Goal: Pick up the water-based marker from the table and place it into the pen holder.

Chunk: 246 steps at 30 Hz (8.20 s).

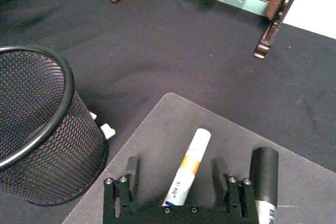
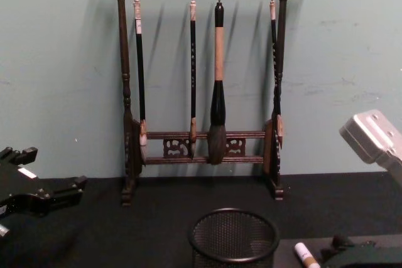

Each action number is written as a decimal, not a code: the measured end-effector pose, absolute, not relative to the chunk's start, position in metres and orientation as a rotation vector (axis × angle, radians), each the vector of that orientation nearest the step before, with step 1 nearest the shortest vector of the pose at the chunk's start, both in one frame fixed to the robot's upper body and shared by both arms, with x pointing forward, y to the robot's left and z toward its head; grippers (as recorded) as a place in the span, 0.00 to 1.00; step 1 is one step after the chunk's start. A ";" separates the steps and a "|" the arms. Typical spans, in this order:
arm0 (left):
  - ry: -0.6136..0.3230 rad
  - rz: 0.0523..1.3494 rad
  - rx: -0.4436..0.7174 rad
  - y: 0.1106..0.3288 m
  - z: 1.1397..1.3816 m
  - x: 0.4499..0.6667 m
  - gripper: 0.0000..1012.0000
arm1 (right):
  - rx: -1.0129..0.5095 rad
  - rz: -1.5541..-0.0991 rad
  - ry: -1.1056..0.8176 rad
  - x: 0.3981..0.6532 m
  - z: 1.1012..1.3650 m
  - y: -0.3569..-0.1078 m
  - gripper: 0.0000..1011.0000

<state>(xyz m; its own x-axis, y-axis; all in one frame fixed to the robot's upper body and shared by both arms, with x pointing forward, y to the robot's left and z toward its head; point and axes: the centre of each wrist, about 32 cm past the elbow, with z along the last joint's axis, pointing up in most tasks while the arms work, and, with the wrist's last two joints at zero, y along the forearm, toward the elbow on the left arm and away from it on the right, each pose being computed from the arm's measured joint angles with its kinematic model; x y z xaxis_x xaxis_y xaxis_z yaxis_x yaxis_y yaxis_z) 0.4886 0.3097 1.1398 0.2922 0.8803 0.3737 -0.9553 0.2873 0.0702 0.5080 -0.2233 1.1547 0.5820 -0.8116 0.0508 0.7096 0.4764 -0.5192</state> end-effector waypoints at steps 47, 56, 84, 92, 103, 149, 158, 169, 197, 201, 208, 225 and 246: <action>-0.285 1.248 0.304 0.310 1.140 0.489 0.99 | -0.463 -0.945 0.169 0.507 1.161 -0.225 0.17; -0.285 1.248 0.304 0.310 1.140 0.489 0.99 | -0.275 -0.963 0.047 0.503 1.169 -0.229 0.17; -0.285 1.248 0.304 0.310 1.140 0.489 0.99 | 0.199 -0.755 -0.117 0.510 1.159 -0.203 0.17; -0.285 1.248 0.304 0.310 1.140 0.489 0.99 | 0.211 -0.696 -0.070 0.512 1.151 -0.187 0.17; -0.285 1.248 0.304 0.310 1.140 0.489 0.99 | 0.192 -0.675 -0.005 0.513 1.140 -0.175 0.17; -0.285 1.248 0.304 0.310 1.140 0.489 0.99 | 0.133 -0.681 0.054 0.512 1.126 -0.170 0.17; -0.285 1.248 0.304 0.310 1.140 0.489 0.99 | 0.134 -0.680 0.054 0.512 1.126 -0.170 0.28; -0.285 1.248 0.304 0.310 1.140 0.489 0.99 | 0.134 -0.680 0.053 0.512 1.126 -0.171 0.66; -0.285 1.248 0.304 0.310 1.140 0.489 0.99 | 0.085 -0.830 -0.028 0.499 1.163 -0.227 0.99; -0.285 1.248 0.304 0.310 1.140 0.489 0.99 | 0.041 -0.899 -0.036 0.496 1.171 -0.244 0.99; -0.285 1.248 0.304 0.310 1.140 0.489 0.99 | -0.109 -0.988 -0.017 0.491 1.181 -0.265 0.99; -0.285 1.248 0.304 0.310 1.140 0.489 0.99 | -0.408 -1.033 0.148 0.495 1.181 -0.276 0.99; -0.285 1.248 0.304 0.310 1.140 0.489 0.99 | -0.505 -1.033 0.228 0.501 1.167 -0.271 0.99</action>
<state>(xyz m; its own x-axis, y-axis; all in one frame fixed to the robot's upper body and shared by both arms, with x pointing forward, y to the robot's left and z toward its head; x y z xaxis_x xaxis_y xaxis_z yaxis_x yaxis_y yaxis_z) 0.4886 0.3097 1.1398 0.2923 0.8803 0.3737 -0.9552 0.2874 0.0703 0.5009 -0.2711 1.1669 0.5016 -0.8635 0.0530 0.7607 0.4111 -0.5023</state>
